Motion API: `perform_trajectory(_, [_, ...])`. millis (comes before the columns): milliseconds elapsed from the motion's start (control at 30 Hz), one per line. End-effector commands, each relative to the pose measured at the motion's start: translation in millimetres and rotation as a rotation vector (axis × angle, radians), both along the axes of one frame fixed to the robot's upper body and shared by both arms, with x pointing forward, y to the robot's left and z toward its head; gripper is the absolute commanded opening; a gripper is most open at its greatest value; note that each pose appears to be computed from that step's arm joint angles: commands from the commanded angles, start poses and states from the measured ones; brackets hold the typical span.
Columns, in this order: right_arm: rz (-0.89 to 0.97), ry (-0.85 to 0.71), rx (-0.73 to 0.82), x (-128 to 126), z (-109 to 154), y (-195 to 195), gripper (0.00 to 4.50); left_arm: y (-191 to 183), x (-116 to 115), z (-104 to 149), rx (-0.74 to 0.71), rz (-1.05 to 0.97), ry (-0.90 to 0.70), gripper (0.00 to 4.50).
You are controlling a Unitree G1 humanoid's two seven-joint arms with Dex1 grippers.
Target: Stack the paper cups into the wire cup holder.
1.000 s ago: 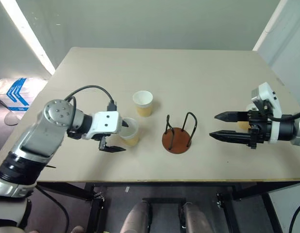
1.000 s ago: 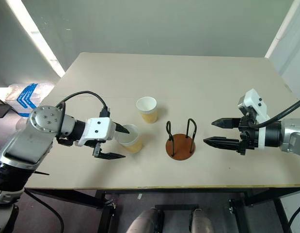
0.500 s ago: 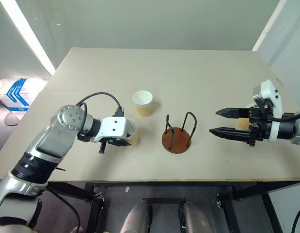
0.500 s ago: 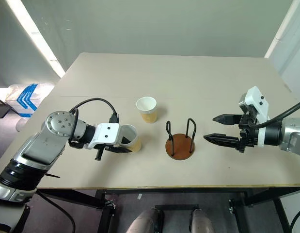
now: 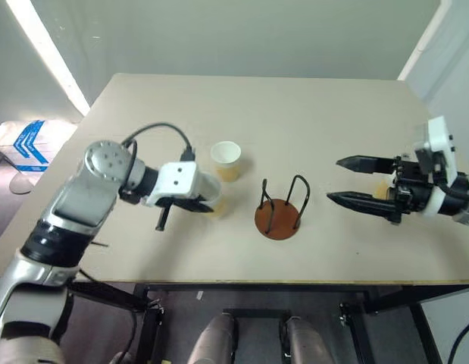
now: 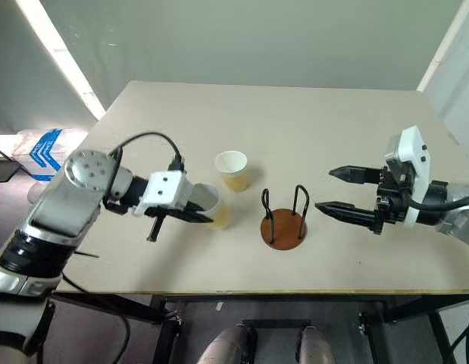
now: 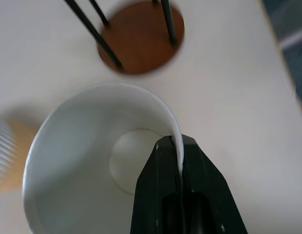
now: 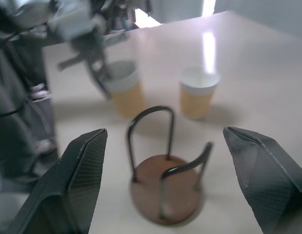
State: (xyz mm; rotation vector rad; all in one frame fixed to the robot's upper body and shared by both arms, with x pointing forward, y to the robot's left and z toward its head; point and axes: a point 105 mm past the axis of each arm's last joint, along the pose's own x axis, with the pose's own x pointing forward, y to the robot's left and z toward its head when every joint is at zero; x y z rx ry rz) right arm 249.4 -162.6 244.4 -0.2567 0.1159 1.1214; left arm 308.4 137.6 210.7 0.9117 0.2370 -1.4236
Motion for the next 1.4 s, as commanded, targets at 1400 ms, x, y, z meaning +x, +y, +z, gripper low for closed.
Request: perform_trajectory(1400, [-0.152,-0.084,-0.022,-55,-15,-13,4.02,-124,1,63,-0.144,-0.538,0.066,0.03])
